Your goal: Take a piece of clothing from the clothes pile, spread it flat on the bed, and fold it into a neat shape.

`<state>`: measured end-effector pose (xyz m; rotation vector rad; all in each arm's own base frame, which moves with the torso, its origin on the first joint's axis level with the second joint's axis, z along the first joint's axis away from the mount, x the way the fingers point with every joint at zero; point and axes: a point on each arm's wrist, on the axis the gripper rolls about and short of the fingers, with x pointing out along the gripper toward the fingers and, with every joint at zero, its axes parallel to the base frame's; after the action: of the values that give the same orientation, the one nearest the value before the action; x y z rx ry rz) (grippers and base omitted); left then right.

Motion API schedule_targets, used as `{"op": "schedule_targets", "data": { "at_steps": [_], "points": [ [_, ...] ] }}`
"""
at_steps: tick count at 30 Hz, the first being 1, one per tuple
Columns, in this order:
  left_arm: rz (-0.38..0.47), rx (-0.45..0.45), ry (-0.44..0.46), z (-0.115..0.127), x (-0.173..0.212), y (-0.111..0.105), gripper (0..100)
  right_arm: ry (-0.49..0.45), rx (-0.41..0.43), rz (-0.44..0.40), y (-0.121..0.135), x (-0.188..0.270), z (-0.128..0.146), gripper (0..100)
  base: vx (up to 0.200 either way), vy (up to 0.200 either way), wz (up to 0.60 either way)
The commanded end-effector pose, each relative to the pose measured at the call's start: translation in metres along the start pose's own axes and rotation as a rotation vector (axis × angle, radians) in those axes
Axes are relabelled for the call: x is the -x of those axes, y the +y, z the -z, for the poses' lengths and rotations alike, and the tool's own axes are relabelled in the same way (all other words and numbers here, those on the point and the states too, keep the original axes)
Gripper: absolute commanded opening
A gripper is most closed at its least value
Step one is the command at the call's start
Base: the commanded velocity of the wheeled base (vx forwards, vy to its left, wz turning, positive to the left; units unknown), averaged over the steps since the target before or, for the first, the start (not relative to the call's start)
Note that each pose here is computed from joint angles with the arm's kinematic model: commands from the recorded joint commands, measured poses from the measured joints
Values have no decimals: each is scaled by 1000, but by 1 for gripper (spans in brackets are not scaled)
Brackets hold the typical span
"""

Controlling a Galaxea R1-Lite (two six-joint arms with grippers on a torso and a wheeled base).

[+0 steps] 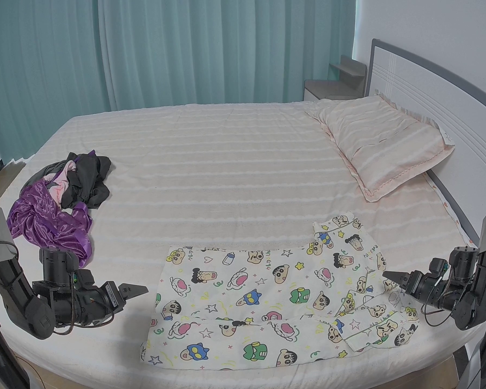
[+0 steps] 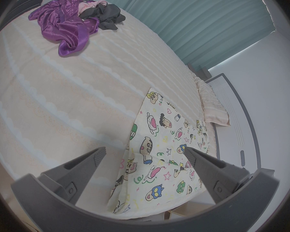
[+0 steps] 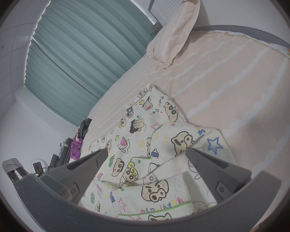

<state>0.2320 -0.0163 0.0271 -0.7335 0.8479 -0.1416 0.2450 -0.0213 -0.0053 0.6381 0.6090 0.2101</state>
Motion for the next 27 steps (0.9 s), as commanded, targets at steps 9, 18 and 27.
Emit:
{"op": "schedule_targets", "data": {
  "at_steps": [9, 18, 27],
  "points": [
    [5, -12, 17, 5, 0, -3, 100, -9, 10, -10, 2, 0, -1, 100, 0, -178, 0],
    [2, -60, -190, -24, -6, -18, 100, -9, 22, -6, 6, -2, 0, 100, 0, 0, 0],
    [-117, -36, -270, -90, -82, -12, 100, -34, 8, 47, 21, -8, 7, 100, 0, 0, 0]
  ]
}}
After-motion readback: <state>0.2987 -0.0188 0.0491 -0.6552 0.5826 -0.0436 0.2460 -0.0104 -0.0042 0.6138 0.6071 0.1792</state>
